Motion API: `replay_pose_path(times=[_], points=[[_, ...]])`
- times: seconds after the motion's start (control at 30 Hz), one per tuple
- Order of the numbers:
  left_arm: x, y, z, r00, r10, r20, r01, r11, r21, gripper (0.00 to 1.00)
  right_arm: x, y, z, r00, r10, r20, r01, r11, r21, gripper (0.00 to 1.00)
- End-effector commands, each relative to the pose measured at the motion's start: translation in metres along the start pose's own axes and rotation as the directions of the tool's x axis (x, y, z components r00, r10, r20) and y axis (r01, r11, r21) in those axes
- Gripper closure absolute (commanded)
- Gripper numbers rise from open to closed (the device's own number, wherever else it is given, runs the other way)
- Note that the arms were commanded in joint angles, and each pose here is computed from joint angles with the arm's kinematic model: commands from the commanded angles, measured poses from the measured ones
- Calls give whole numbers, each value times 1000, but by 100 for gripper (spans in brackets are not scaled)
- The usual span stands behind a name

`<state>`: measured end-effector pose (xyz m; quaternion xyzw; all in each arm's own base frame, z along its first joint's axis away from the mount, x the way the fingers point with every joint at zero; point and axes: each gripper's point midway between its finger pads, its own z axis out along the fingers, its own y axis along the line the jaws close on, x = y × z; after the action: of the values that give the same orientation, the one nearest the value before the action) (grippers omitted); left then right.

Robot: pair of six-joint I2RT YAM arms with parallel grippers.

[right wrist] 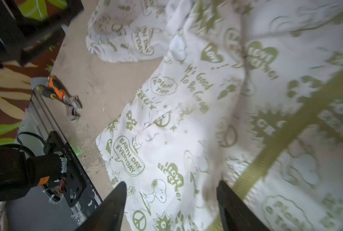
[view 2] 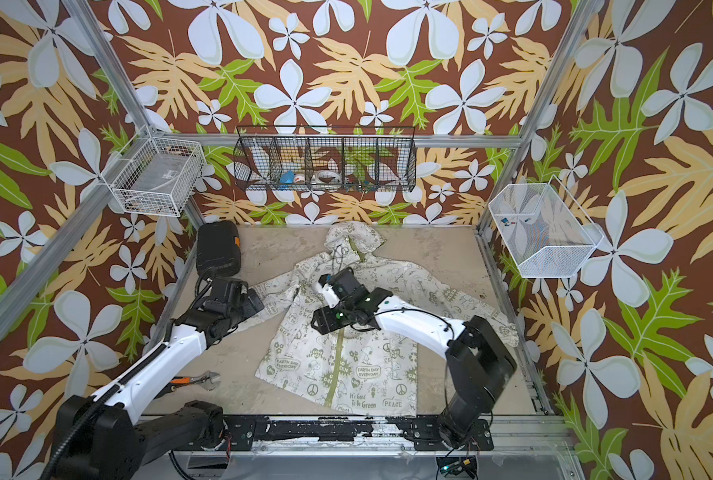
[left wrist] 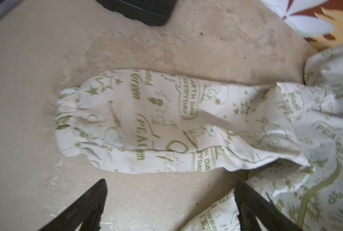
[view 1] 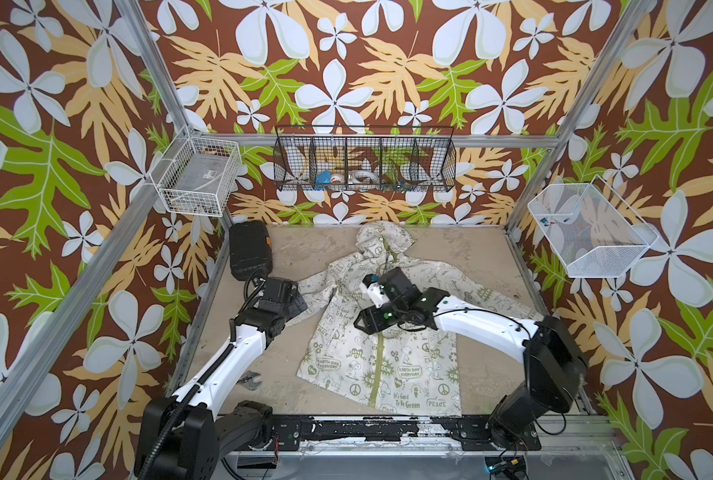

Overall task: Unzip the jacket
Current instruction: Flatten out the jacket at the center of the board.

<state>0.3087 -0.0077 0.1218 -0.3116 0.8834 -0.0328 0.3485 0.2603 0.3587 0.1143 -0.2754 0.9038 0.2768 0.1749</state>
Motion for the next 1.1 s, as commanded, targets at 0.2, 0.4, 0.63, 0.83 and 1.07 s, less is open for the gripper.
replay_pose_path(times=[0.2,0.4,0.63,0.83,1.07], points=[[27,60,27,973,-169,-160,155,983,-96,0,34,46,76,960,-203,-191,212,977,23,32],[30,57,44,963,-192,-192,178,980,-87,0,60,60,109,894,-333,-300,366,929,61,36],[41,44,71,942,-202,-269,202,979,-26,12,107,53,109,859,-327,-394,361,932,14,69],[34,32,89,939,-206,-274,217,976,10,34,181,43,76,851,-268,-452,257,962,-87,84],[-13,33,92,962,-204,-180,206,978,-3,87,177,54,41,901,-232,-366,207,972,-106,66]])
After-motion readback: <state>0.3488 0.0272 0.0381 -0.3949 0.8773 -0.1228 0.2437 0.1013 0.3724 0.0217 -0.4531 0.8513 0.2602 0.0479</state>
